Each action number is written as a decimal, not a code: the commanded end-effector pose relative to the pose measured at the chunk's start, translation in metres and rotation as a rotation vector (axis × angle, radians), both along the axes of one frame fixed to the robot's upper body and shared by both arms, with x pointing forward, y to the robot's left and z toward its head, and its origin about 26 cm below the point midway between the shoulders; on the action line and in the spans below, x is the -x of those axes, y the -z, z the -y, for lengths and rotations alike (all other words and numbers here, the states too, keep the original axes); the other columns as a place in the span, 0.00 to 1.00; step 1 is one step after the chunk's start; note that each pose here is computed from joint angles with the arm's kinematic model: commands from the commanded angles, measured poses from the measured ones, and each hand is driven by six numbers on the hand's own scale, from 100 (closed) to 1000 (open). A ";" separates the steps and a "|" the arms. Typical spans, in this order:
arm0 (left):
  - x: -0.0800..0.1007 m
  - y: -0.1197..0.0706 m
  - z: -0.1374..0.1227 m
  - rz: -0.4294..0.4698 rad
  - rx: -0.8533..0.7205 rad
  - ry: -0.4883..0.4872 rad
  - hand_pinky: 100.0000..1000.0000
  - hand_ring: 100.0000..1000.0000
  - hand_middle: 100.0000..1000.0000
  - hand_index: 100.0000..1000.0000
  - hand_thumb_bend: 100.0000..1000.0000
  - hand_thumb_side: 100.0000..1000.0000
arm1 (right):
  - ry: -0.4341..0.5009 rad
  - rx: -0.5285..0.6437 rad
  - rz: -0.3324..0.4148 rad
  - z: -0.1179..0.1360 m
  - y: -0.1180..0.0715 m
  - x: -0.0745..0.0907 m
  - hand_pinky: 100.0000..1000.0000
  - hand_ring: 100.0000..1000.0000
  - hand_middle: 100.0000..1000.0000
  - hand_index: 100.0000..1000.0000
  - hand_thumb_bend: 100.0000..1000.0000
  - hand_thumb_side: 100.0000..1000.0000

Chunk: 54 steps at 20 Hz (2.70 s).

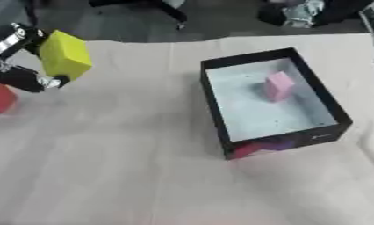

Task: Pick up the objects with one hand, pass them to the other hand, and then place them into the box on the other side of the table.

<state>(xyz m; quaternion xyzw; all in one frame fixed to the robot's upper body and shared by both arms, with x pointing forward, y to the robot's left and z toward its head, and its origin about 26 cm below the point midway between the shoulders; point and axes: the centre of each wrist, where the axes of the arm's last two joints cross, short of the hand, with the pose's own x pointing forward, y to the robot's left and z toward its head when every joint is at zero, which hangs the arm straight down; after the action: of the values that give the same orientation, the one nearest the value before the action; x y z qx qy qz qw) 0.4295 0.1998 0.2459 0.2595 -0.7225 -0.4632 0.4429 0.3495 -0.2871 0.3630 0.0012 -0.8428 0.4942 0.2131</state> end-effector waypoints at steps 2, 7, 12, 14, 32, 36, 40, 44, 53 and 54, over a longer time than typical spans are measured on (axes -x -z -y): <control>0.015 -0.012 0.017 0.071 0.099 0.046 0.70 0.49 0.43 0.43 0.00 0.00 | -0.039 0.063 0.036 -0.015 -0.008 -0.007 0.96 1.00 0.79 0.99 0.47 0.11; 0.022 -0.005 0.029 0.081 0.199 0.095 0.71 0.48 0.43 0.43 0.00 0.00 | -0.098 0.110 0.075 -0.033 -0.010 -0.009 0.95 1.00 0.83 0.99 0.47 0.10; 0.032 0.011 0.052 0.100 0.307 0.171 0.70 0.48 0.43 0.43 0.00 0.00 | -0.152 0.231 0.095 -0.059 0.001 -0.021 0.95 1.00 0.82 0.98 0.46 0.08; 0.034 0.014 0.056 0.113 0.316 0.185 0.70 0.48 0.43 0.43 0.00 0.00 | -0.155 0.270 0.105 -0.062 0.005 -0.025 0.95 1.00 0.81 0.99 0.46 0.08; 0.054 0.025 0.096 0.241 0.249 0.173 0.65 0.45 0.41 0.42 0.00 0.00 | -0.164 0.277 0.091 -0.109 0.022 -0.034 0.94 1.00 0.76 0.98 0.37 0.00; 0.058 0.024 0.100 0.262 0.213 0.126 0.64 0.45 0.41 0.42 0.00 0.00 | -0.128 0.257 0.093 -0.115 0.024 -0.032 0.92 1.00 0.76 0.96 0.34 0.00; 0.063 0.025 0.108 0.268 0.188 0.086 0.64 0.45 0.41 0.42 0.00 0.00 | -0.110 0.251 0.117 -0.119 0.026 -0.028 0.92 1.00 0.76 0.96 0.35 0.00; 0.068 0.022 0.112 0.275 0.189 0.087 0.64 0.45 0.41 0.42 0.00 0.00 | -0.103 0.272 0.124 -0.123 0.030 -0.029 0.92 1.00 0.76 0.96 0.35 0.00; 0.073 0.017 0.116 0.267 0.220 0.098 0.64 0.44 0.40 0.42 0.00 0.00 | -0.094 0.309 0.142 -0.125 0.039 -0.034 0.92 1.00 0.76 0.97 0.37 0.00; 0.073 0.017 0.115 0.267 0.224 0.098 0.64 0.44 0.40 0.42 0.00 0.00 | -0.091 0.313 0.143 -0.124 0.040 -0.035 0.92 1.00 0.76 0.97 0.37 0.00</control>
<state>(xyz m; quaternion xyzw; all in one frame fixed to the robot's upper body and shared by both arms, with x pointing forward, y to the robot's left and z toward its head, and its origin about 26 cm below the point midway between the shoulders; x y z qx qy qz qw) 0.3607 0.0867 0.2192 0.2353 -0.8238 -0.3705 0.3587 0.3859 -0.1619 0.3159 -0.0185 -0.7667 0.6266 0.1390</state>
